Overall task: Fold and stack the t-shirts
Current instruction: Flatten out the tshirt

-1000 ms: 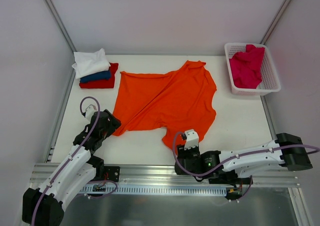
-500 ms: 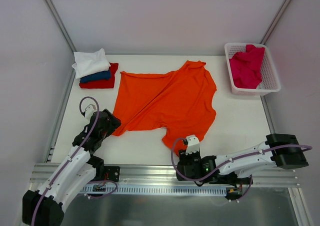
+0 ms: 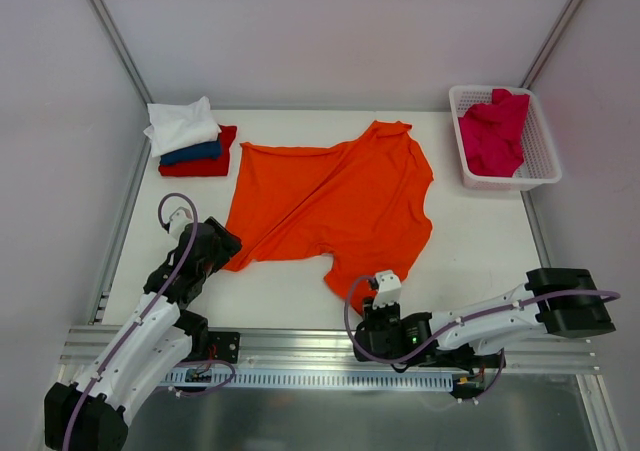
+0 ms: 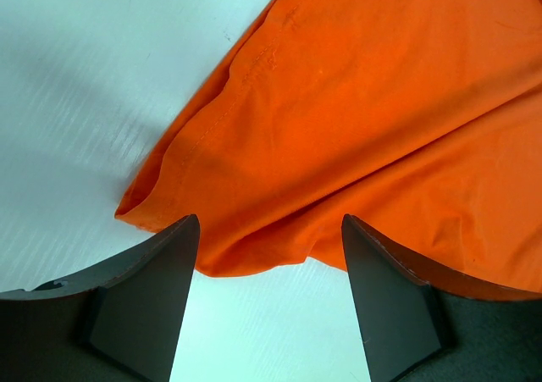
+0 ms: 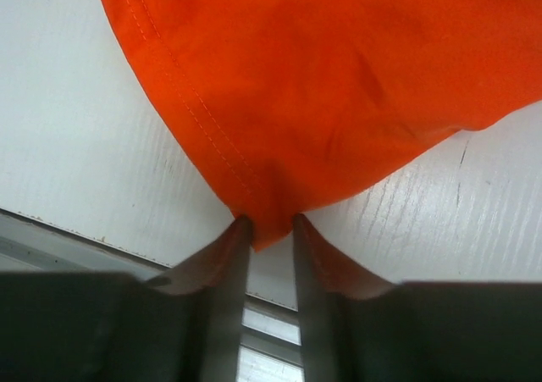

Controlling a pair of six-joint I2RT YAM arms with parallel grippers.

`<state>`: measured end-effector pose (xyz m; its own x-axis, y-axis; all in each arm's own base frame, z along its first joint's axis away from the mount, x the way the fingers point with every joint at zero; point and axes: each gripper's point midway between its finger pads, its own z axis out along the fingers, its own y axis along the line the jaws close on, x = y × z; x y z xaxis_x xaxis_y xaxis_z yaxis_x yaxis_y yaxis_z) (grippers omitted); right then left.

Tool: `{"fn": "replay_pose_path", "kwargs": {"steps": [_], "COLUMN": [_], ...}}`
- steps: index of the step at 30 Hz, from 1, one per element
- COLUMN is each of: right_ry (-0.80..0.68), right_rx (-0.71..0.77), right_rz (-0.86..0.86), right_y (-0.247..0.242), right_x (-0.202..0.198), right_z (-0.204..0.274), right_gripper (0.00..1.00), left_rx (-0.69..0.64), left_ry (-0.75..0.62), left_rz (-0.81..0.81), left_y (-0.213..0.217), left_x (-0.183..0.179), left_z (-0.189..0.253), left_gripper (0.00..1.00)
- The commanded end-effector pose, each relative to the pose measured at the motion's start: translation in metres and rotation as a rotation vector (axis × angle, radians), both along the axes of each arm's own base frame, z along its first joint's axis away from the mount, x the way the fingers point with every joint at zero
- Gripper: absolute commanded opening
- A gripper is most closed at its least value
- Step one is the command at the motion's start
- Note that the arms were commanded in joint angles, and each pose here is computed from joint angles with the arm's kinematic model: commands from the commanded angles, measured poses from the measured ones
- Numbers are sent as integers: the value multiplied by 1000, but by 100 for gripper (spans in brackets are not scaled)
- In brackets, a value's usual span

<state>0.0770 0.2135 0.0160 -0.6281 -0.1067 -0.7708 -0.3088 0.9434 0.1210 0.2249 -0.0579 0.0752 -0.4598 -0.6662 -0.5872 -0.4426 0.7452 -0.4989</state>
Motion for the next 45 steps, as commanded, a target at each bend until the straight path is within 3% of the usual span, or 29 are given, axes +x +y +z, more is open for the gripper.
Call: {"fn": "replay_pose_path", "kwargs": {"steps": [1, 2, 6, 24, 45], "right_ry": [32, 32, 45, -9, -124], "right_rx": [31, 30, 31, 18, 31], "right_rz": [-21, -22, -56, -337, -340], "right_y": [2, 2, -7, -87, -95], "right_x": [-4, -4, -3, 17, 34], "right_z": [-7, -7, -8, 13, 60], "right_gripper": [24, 17, 0, 0, 0], "left_rx": [0, 3, 3, 13, 32], "left_ry": [-34, -35, -38, -38, 121], "left_rz": [-17, -17, -16, -14, 34], "left_y": [-3, -3, -3, -1, 7], "left_x": [4, 4, 5, 5, -17], "left_z": [11, 11, 12, 11, -33], "left_gripper": [69, 69, 69, 69, 67]}}
